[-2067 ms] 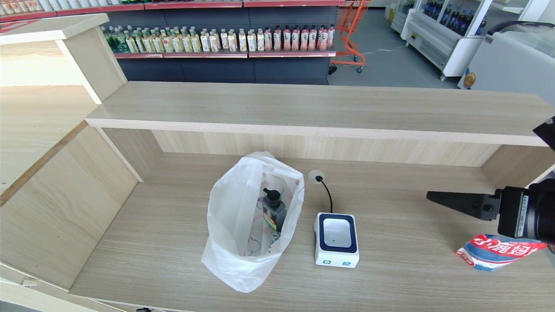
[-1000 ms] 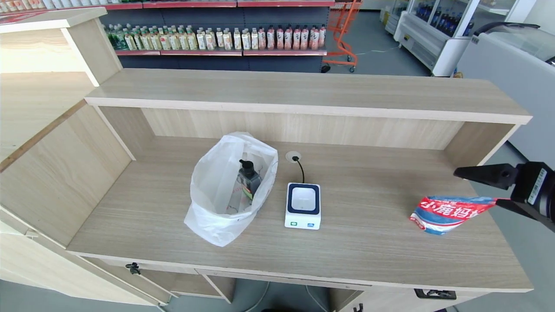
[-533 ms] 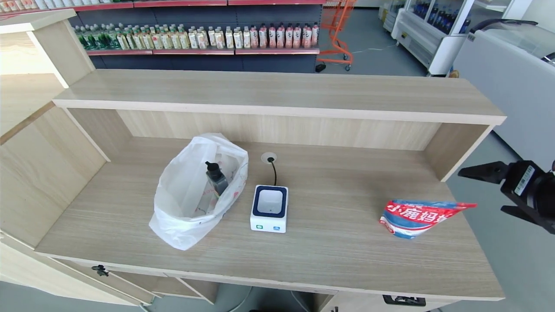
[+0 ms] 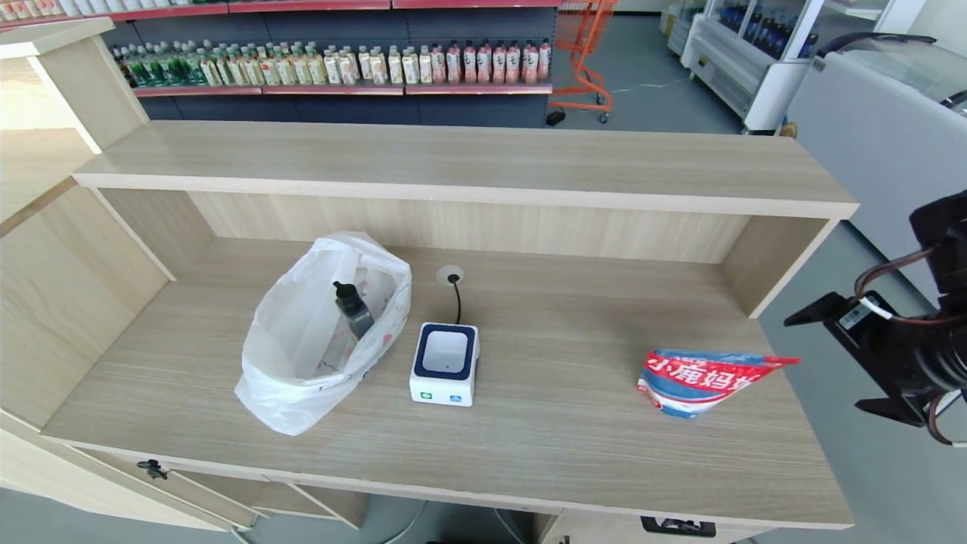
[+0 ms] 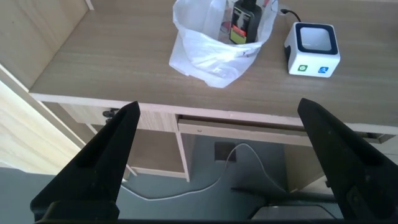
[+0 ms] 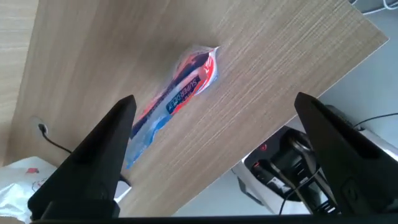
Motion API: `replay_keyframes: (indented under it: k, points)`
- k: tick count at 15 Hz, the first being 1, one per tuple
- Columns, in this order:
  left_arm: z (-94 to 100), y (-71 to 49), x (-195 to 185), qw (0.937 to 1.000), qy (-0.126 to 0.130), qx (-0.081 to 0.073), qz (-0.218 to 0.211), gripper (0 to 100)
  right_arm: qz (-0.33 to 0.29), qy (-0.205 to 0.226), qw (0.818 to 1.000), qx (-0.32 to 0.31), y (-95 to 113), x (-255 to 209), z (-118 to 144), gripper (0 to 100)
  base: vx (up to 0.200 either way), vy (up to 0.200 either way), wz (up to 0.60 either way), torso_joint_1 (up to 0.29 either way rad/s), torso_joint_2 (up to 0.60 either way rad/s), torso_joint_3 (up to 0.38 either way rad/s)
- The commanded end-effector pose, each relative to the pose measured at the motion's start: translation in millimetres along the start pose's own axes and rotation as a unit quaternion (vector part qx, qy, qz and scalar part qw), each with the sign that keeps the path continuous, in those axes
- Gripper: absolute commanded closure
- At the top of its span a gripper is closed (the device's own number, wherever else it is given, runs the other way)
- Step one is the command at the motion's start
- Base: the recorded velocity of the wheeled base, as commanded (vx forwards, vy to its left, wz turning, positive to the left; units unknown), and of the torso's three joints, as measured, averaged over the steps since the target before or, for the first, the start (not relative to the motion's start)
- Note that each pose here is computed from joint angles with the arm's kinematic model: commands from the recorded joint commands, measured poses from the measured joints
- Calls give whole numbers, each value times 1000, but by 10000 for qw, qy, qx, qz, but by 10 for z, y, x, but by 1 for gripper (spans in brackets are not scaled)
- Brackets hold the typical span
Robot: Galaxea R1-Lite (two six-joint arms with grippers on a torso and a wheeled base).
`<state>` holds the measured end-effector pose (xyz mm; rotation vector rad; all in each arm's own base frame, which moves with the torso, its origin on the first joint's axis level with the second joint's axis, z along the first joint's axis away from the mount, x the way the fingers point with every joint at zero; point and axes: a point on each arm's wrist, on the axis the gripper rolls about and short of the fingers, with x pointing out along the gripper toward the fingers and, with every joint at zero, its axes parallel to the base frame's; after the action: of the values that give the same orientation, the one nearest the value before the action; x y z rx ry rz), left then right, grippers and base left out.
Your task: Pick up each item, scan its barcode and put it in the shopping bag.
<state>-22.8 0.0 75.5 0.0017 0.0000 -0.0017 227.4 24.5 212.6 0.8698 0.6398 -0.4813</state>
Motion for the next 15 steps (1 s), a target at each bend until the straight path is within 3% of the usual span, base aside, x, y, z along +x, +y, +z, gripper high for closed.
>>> replay_keyframes:
  k: [1,4,9,10,15]
  points:
    - [0,0,0,10000,0,-1,1,0,-506,234,9984,-1,36,383,-81,0,0,0,0,0,0,0]
    - [0,0,0,10000,0,-1,1,0,-733,342,9967,-101,92,738,-224,0,0,0,0,0,0,0]
    - [0,0,0,10000,0,-1,9,0,-398,309,9966,-648,255,1100,-399,0,0,0,0,0,0,0]
    - [0,0,0,10000,0,-1,1,0,-358,292,9966,-676,266,1144,-402,100,0,0,0,0,0,0]
    - [0,0,0,10000,0,-1,1,0,-445,383,9934,-990,291,1333,-484,100,0,0,0,0,0,0]
